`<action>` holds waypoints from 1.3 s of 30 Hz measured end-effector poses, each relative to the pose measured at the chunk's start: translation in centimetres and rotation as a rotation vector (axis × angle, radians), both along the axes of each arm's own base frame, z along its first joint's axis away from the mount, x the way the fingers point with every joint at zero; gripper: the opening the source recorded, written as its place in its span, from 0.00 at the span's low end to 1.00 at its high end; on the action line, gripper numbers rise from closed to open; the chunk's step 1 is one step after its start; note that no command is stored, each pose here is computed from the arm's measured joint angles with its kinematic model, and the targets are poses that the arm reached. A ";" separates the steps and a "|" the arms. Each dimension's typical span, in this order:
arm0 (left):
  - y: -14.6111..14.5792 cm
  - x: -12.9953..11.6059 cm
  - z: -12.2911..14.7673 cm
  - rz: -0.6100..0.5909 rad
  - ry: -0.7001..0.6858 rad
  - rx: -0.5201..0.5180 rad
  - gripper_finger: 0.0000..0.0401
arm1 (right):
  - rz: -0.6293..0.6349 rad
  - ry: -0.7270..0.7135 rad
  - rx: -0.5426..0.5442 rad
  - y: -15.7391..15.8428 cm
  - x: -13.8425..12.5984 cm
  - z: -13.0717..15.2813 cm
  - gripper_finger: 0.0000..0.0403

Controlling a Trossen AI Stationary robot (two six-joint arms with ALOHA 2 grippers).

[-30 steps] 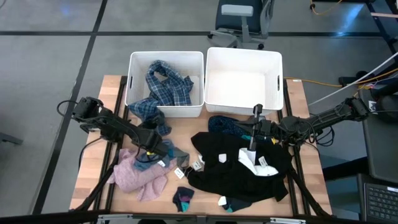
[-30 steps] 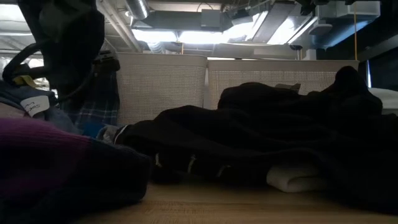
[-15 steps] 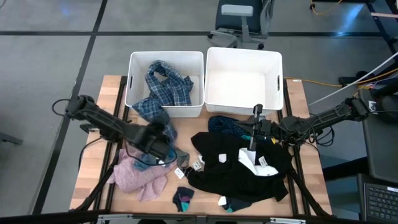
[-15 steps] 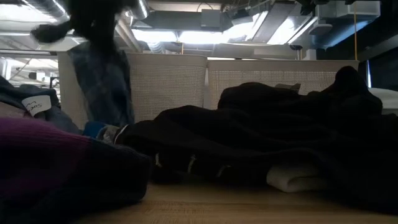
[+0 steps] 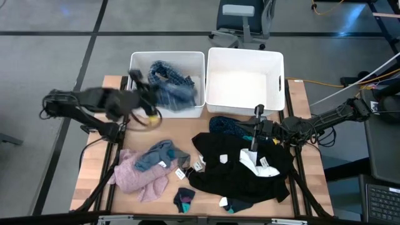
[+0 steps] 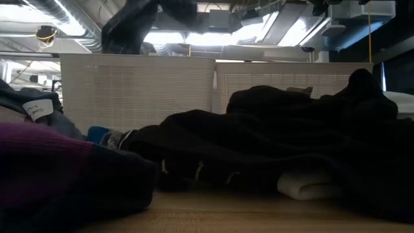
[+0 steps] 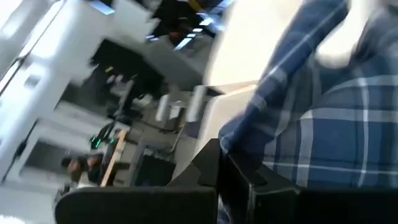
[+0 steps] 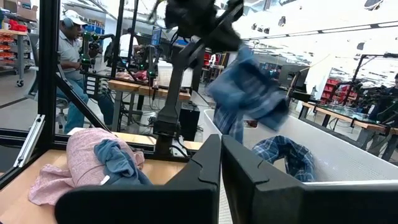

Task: Sort clothes
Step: Put the patterned shirt into the left white bin

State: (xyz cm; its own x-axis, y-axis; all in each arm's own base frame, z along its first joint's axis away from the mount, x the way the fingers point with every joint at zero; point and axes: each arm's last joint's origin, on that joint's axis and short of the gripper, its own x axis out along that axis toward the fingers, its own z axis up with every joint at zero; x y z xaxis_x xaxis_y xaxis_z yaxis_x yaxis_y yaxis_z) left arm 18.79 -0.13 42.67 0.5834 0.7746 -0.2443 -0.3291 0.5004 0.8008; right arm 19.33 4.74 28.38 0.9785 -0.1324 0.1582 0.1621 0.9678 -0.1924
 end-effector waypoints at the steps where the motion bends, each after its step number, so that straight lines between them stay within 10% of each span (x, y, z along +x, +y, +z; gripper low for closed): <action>1: 0.7 -0.6 0.5 0.026 -0.044 -0.006 0.00 | 0.000 -0.002 0.001 0.0 0.0 0.0 0.04; 8: 4.5 -2.5 0.5 0.158 -0.168 -0.081 0.00 | 0.000 -0.006 0.002 0.0 0.0 0.1 0.04; 21: 9.8 0.0 -7.5 0.295 0.082 -0.219 0.00 | -0.003 -0.004 -0.014 0.0 0.0 0.1 0.04; 39: 10.4 0.9 -9.1 0.372 0.033 -0.311 0.12 | -0.001 -0.002 -0.001 0.0 0.1 0.0 0.04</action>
State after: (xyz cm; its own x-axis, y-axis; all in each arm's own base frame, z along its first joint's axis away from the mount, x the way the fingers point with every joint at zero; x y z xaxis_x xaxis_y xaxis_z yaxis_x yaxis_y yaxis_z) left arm 19.73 10.26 33.53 0.2686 0.8167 -0.5108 -0.5084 0.5706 0.6450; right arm 19.40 4.75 28.37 0.9782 -0.1328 0.1599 0.1629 0.9675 -0.1933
